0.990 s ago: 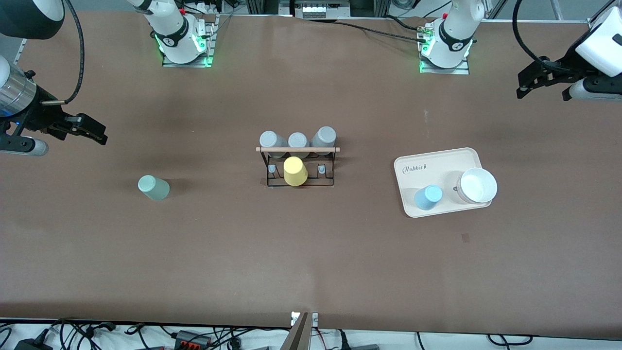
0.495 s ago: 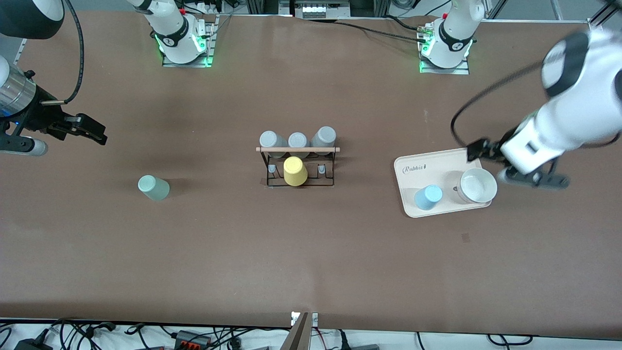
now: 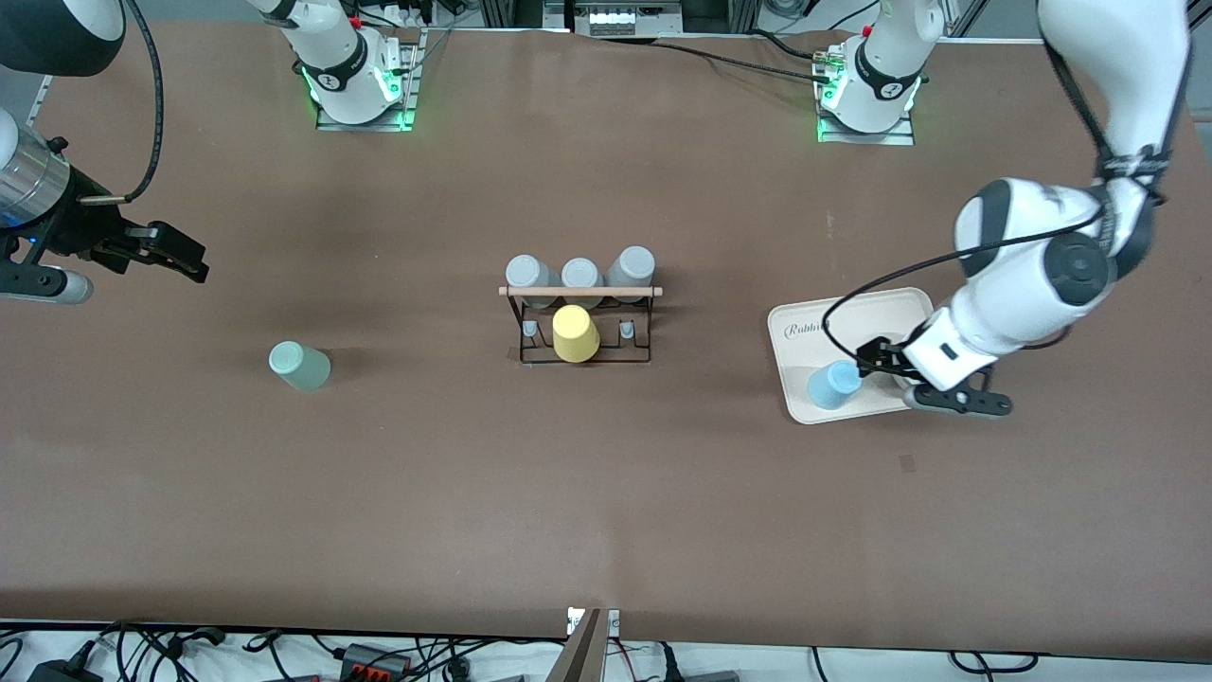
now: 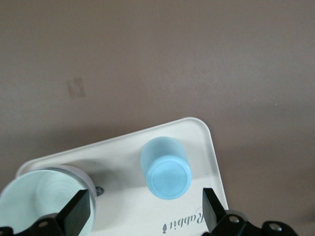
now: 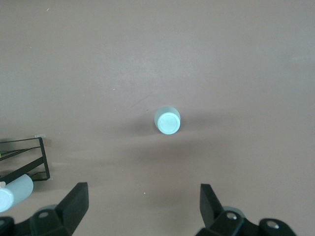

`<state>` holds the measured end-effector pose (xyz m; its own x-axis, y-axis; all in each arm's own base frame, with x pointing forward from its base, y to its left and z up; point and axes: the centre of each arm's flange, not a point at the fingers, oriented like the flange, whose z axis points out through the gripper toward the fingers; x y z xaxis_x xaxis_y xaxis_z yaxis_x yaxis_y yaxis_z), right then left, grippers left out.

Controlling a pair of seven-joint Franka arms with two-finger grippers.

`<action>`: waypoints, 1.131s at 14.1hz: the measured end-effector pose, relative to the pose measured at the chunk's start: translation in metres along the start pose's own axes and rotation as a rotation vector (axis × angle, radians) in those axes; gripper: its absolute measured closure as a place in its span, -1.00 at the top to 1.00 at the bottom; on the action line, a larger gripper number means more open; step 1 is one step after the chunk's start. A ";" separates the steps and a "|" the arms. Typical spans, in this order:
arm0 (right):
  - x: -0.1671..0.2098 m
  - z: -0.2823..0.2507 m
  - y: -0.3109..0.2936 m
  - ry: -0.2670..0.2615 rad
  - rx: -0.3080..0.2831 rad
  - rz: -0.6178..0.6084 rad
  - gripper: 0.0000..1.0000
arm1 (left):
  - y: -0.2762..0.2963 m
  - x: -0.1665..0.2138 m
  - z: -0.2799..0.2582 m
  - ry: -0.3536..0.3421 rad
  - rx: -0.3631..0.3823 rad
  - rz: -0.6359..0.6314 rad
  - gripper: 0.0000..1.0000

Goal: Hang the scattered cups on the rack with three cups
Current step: 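Reach the left gripper down to the light blue cup on the tray, then close the left gripper around the light blue cup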

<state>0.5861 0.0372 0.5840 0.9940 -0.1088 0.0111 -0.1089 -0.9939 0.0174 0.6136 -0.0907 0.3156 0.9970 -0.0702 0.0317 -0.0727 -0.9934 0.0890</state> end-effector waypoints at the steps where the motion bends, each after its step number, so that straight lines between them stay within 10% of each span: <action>1: 0.000 0.000 0.000 0.000 0.000 0.000 1.00 | 0.004 -0.004 0.009 -0.011 0.016 -0.002 1.00; 6: 0.000 0.000 0.000 0.002 0.000 0.000 1.00 | 0.031 -0.011 0.043 -0.021 0.150 -0.024 1.00; 16: 0.001 0.000 0.001 0.003 0.001 0.002 1.00 | 0.039 -0.010 0.092 0.017 0.111 -0.042 1.00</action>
<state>0.5865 0.0362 0.5844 0.9938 -0.1104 0.0144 -0.1107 -0.9937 0.0169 0.6028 -0.1374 0.2272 0.9985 -0.0277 0.0473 -0.0268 -0.9994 -0.0201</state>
